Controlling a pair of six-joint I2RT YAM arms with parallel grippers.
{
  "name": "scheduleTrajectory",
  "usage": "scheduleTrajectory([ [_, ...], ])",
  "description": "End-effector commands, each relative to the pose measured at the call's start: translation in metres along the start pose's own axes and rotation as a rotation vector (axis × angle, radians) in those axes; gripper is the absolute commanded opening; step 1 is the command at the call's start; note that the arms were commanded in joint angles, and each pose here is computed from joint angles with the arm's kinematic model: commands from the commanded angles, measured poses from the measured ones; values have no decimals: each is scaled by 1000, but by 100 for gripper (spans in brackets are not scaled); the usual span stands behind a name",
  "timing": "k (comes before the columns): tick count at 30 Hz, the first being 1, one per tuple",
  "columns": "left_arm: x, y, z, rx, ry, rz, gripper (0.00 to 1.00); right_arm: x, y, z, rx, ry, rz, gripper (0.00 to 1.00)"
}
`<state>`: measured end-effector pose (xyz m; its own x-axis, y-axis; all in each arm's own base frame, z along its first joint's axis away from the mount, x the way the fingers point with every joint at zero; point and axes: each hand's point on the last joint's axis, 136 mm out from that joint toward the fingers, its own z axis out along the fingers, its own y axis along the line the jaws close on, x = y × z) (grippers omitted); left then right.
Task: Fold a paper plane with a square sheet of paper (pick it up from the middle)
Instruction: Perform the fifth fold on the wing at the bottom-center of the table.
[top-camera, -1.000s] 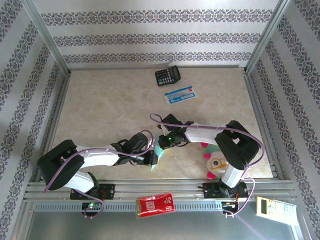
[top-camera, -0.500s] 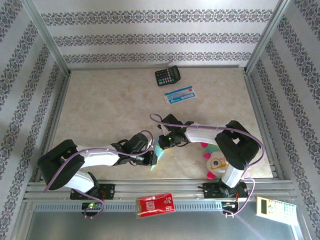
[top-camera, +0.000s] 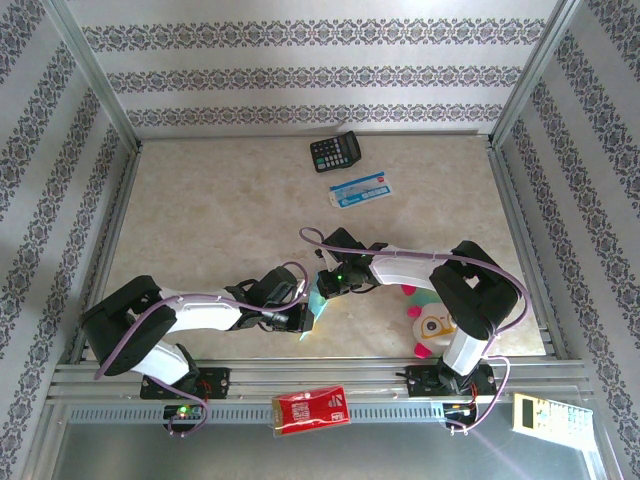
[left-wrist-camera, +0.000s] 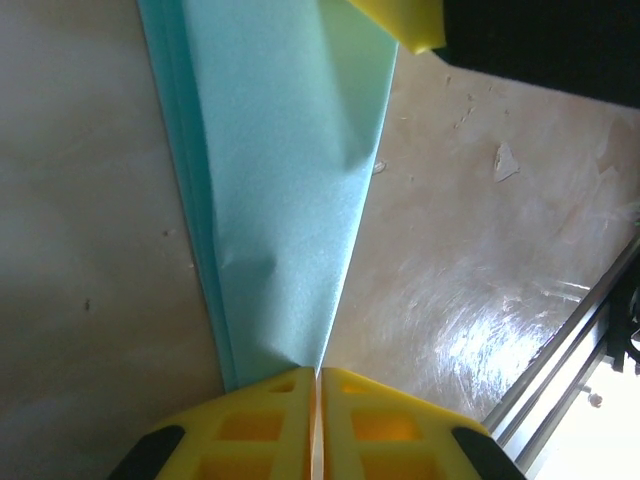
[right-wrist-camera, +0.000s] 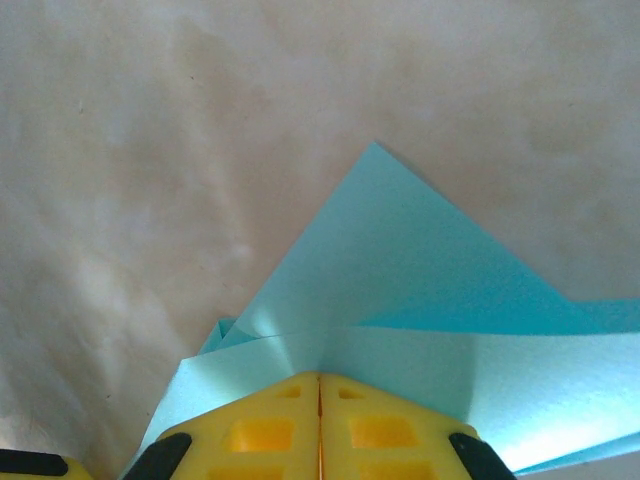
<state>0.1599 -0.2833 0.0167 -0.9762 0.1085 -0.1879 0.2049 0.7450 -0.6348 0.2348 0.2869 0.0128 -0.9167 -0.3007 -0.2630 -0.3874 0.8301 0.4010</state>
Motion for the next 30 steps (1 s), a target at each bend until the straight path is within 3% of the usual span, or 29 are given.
scheduleTrajectory([
  [1, 5, 11, -4, -48, 13, -6, 14, 37, -28, 16, 110, 113, 33, 8],
  [7, -3, -11, -17, 22, -28, 16, 18, 38, -29, 16, 110, 116, 35, 8],
  [17, 8, -31, -14, 75, 15, 81, 18, 37, -28, 16, 111, 116, 35, 8],
  [30, 13, 1, -10, -56, 35, 34, 16, 39, -30, 17, 113, 123, 32, 8],
])
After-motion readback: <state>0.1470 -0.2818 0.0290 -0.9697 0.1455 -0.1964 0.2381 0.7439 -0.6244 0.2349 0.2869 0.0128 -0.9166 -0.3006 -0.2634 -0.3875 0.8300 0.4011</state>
